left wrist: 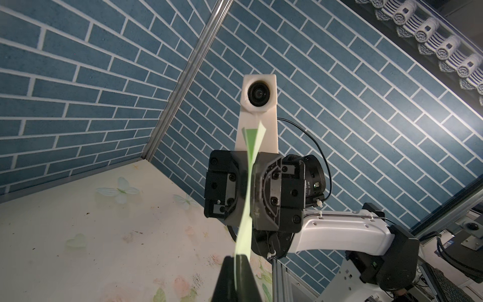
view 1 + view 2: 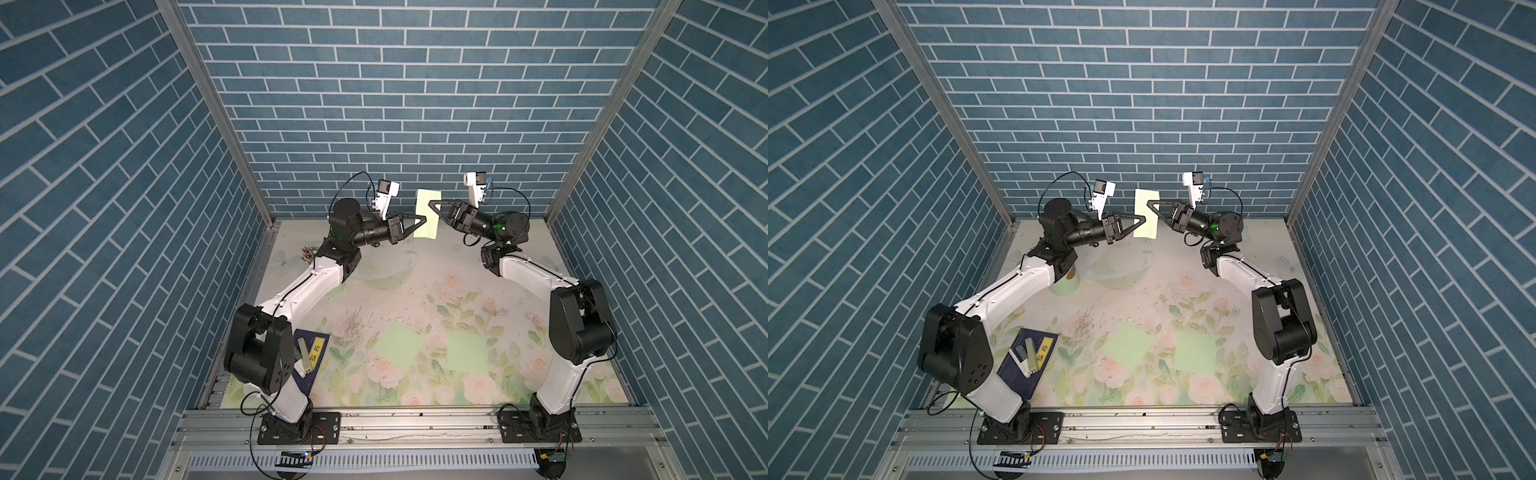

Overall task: Fold the square paper along the opposite sides
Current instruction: Fold the paper.

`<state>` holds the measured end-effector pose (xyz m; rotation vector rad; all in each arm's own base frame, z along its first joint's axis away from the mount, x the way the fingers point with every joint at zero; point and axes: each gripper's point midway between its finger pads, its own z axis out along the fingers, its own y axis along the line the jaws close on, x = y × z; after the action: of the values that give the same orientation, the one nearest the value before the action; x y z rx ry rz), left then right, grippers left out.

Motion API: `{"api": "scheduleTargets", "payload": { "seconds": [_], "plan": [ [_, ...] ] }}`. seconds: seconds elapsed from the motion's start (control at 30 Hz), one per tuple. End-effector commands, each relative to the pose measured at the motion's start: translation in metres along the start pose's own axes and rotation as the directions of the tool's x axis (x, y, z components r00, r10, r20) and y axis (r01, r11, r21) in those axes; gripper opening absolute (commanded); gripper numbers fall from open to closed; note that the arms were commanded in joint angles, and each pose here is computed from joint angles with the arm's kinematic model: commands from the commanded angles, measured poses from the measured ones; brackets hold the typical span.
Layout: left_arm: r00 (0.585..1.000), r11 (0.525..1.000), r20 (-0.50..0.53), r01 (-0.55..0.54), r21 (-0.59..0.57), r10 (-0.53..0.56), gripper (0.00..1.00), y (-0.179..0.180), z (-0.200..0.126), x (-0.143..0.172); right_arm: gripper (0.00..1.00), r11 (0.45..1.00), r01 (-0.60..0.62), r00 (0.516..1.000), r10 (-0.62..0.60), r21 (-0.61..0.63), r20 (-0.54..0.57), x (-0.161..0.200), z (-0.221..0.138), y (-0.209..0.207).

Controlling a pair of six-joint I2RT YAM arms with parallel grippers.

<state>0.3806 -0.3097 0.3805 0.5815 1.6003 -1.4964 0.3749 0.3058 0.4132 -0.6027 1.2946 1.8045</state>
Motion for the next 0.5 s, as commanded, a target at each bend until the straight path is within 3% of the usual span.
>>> {"api": "scheduleTargets", "payload": {
  "seconds": [0.0, 0.1, 0.2, 0.27, 0.47],
  "plan": [
    [1.0, 1.0, 0.0, -0.024, 0.003, 0.024, 0.0, -0.006, -0.006, 0.0, 0.14, 0.999, 0.047, 0.999, -0.046, -0.02, 0.028, -0.015, -0.001, 0.01],
    [1.0, 1.0, -0.001, -0.021, 0.001, 0.021, 0.0, -0.006, -0.006, 0.0, 0.33, 0.999, 0.049, 0.998, -0.049, -0.01, 0.038, -0.02, -0.001, 0.008],
    [1.0, 1.0, -0.004, -0.025, -0.005, 0.025, 0.0, -0.006, -0.007, 0.001, 0.38, 0.999, 0.051, 0.998, -0.051, -0.005, 0.043, -0.023, 0.0, 0.006],
    [1.0, 1.0, -0.006, -0.029, -0.011, 0.029, 0.0, -0.006, -0.007, 0.001, 0.37, 0.999, 0.051, 0.998, -0.051, -0.006, 0.043, -0.025, 0.001, 0.005],
    [0.999, 0.999, -0.012, -0.037, -0.026, 0.036, 0.0, -0.005, -0.01, 0.003, 0.14, 0.999, 0.049, 0.998, -0.049, 0.002, 0.045, -0.027, -0.002, 0.005]
  ]
}}
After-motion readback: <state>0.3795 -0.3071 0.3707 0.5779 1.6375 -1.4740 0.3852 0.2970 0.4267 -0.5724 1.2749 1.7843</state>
